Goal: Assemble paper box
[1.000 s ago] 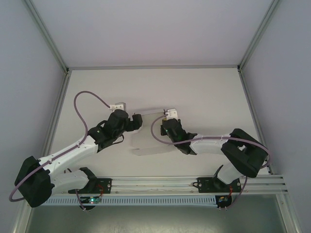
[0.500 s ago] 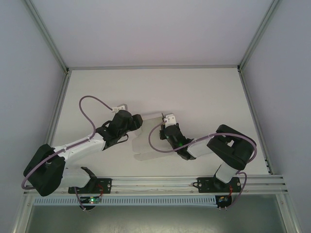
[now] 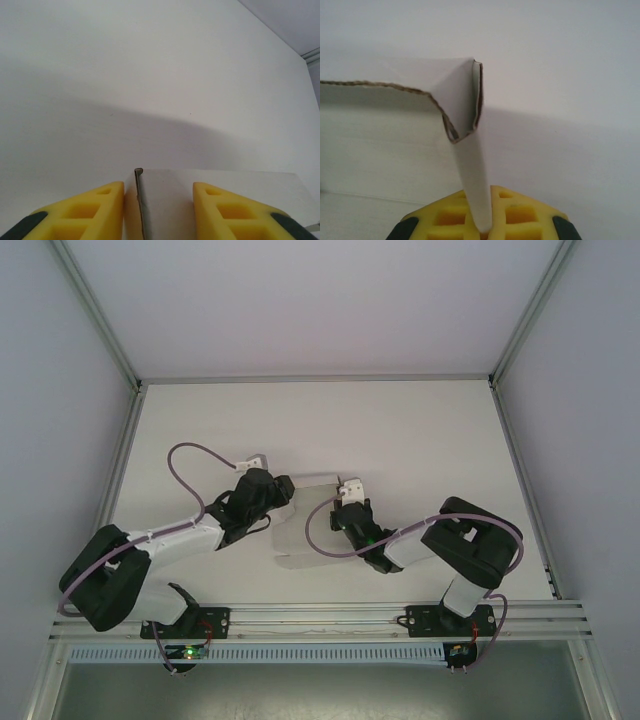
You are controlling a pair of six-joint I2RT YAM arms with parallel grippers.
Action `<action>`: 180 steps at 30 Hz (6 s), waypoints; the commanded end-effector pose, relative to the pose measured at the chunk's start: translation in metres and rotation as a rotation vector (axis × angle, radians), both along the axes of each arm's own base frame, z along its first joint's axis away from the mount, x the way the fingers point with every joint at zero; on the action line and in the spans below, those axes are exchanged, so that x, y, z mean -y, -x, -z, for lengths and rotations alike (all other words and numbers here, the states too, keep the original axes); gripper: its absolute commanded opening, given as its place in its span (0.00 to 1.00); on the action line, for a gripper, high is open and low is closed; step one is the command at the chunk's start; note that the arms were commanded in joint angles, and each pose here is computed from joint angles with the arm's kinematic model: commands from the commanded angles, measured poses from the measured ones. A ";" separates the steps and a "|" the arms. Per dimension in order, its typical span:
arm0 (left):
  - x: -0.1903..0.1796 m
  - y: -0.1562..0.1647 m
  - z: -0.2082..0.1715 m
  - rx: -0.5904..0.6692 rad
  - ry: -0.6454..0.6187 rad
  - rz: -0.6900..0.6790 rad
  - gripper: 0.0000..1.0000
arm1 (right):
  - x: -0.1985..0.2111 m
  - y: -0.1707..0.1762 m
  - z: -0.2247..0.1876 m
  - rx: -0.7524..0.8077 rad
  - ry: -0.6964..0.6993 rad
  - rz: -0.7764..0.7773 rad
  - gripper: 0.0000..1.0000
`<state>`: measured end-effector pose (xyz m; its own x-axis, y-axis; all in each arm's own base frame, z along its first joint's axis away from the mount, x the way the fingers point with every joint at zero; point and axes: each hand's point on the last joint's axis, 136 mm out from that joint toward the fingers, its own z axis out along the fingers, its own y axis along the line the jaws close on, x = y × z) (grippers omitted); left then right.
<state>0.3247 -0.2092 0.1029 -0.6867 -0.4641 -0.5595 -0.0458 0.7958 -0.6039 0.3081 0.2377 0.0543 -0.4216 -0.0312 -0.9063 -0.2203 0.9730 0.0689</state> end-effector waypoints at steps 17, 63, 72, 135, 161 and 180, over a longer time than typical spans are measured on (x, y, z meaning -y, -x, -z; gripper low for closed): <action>-0.015 0.041 0.073 -0.195 -0.294 0.100 0.32 | 0.007 0.001 -0.012 -0.045 -0.005 0.016 0.35; -0.004 0.052 -0.031 0.072 -0.221 0.174 0.66 | 0.037 0.008 0.031 -0.156 0.170 0.221 0.00; -0.011 0.056 0.009 0.013 -0.322 0.210 0.55 | 0.029 0.007 0.030 -0.159 0.171 0.189 0.00; -0.077 0.006 -0.016 0.077 -0.737 -0.235 0.02 | 0.042 0.010 -0.045 -0.135 0.085 0.196 0.00; -0.002 0.022 -0.014 -0.038 -0.549 0.212 0.00 | -0.028 0.057 -0.123 -0.061 -0.193 -0.279 0.98; 0.023 0.052 0.014 -0.341 -1.144 1.225 0.00 | 0.125 0.063 -0.099 -0.185 -0.273 0.145 0.98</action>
